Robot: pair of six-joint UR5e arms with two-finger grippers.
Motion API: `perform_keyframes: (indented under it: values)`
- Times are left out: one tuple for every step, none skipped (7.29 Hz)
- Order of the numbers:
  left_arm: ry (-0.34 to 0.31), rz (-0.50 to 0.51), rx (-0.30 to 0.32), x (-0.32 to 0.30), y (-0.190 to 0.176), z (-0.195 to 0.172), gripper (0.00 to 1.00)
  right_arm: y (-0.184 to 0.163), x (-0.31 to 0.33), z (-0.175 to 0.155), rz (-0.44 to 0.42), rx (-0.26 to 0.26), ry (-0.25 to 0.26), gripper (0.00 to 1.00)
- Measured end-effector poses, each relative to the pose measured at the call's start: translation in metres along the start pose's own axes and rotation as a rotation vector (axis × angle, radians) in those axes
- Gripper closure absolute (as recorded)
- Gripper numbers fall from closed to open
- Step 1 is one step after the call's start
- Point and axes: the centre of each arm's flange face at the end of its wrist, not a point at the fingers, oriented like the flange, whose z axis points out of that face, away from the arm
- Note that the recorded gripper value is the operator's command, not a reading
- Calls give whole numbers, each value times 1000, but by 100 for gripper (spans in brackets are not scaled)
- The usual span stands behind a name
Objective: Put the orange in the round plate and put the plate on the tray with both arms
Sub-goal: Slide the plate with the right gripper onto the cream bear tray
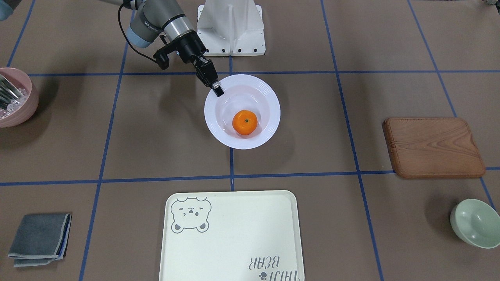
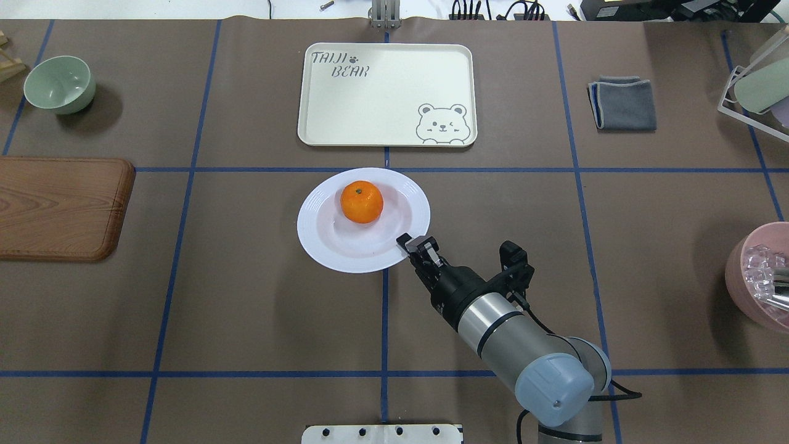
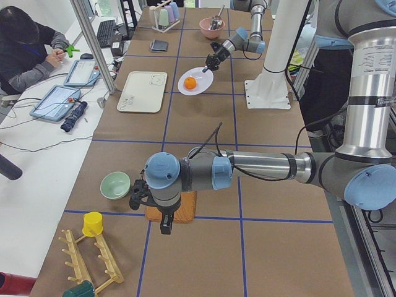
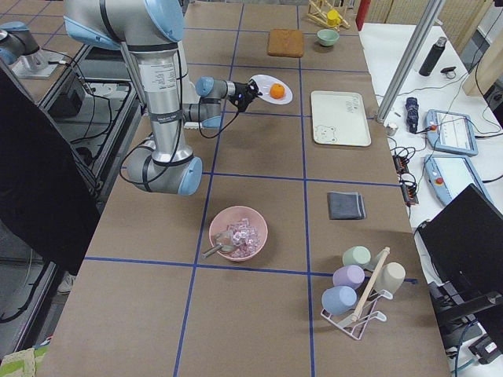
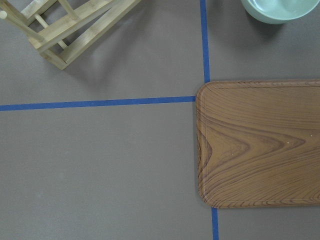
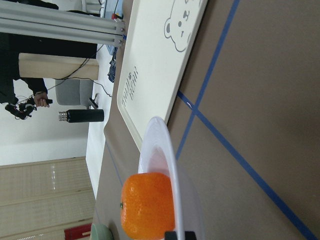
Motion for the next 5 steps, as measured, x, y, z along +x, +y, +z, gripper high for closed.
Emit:
perform_keyframes:
  values:
    - [0,0,0,0,0,0,2,-12,-13,10,36,45,-29,100]
    - [0,0,0,0,0,0,2,-22,-24,29,46,104,-38,100]
    - [0,0,0,0,0,0,2,-30,-39,60,46,183,-31,100]
    - [0,0,0,0,0,0,2,-35,-57,96,57,267,-19,100]
    - [0,0,0,0,0,0,2,-39,-77,135,75,341,-14,100]
